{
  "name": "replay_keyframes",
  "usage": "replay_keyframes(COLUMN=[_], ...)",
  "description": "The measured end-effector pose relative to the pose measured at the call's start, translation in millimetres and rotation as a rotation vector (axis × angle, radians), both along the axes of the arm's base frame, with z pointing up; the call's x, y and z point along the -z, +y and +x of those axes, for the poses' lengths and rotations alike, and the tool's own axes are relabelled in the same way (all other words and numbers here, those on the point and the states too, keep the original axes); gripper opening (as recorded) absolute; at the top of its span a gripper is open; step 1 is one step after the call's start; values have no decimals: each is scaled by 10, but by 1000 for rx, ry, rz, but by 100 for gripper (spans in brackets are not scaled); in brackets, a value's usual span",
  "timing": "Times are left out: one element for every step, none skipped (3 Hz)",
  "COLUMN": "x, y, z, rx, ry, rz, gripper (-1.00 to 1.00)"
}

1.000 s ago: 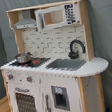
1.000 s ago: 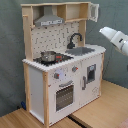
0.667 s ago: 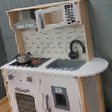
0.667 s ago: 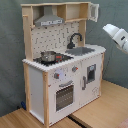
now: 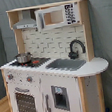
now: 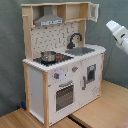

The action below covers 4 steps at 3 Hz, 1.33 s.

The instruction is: Play with the kitchen

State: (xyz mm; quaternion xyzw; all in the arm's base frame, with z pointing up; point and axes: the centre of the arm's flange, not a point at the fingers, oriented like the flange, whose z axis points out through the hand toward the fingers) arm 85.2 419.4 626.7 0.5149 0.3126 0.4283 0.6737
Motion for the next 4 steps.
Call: replay_keyframes(x=[-34, -130, -345, -512], y=[-107, -274, -531, -793], z=[61, 124, 241, 521], rx=[53, 115, 185, 253], ry=[-45, -93, -157, -205], rz=[68, 149, 237, 323], gripper=[100, 100, 100, 100])
